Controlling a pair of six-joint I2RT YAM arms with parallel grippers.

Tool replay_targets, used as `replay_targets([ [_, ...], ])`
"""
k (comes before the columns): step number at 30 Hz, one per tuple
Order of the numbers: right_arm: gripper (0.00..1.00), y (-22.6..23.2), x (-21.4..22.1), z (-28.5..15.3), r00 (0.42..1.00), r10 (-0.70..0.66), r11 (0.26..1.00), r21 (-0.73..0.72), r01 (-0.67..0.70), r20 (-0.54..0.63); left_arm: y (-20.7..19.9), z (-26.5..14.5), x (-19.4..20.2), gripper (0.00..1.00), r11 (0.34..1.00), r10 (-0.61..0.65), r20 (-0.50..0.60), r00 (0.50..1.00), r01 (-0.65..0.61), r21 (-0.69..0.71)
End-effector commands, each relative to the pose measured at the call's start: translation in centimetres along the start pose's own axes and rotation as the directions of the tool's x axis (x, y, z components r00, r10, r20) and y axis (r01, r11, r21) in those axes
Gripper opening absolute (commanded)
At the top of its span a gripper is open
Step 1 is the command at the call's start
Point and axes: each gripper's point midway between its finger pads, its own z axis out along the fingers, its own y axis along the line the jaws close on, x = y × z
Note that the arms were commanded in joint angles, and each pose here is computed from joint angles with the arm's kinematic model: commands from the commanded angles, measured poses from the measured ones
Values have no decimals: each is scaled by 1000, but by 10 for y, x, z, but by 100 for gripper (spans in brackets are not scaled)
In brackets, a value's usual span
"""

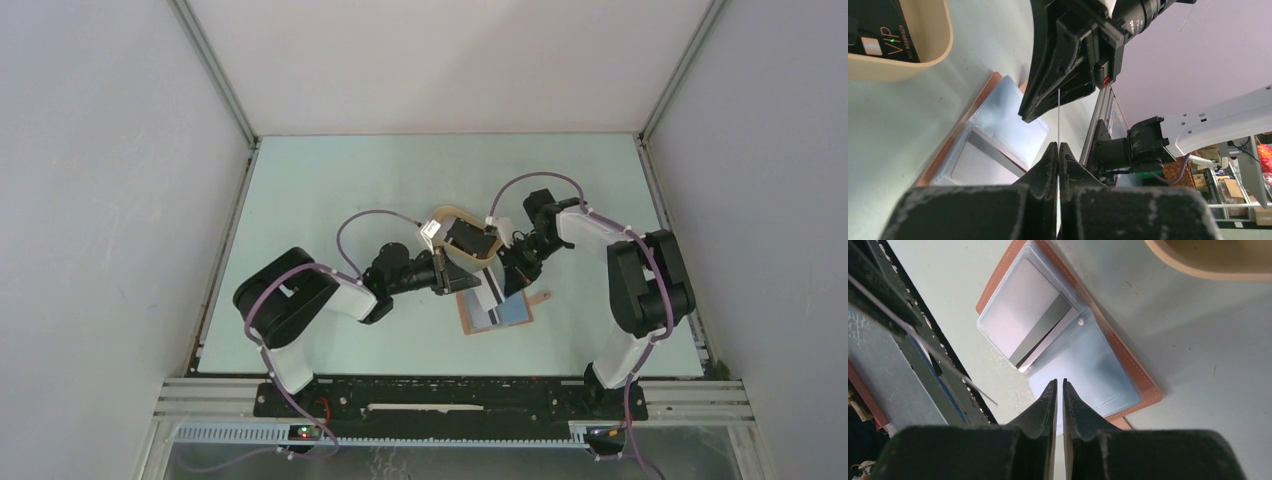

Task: Put the credit cards into the card holder
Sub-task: Insert the credit card into the card holder.

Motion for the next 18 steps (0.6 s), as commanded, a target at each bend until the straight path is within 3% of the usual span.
replay_targets([
  [1, 15, -10, 2, 0, 997, 45, 998, 51, -42, -58, -3, 15, -7, 0, 1000, 7, 12, 1000, -7, 3],
  [18, 14, -28, 21, 7, 982, 126, 989, 92, -114, -138, 43, 17, 15, 0, 957, 8, -70, 998, -28, -288],
])
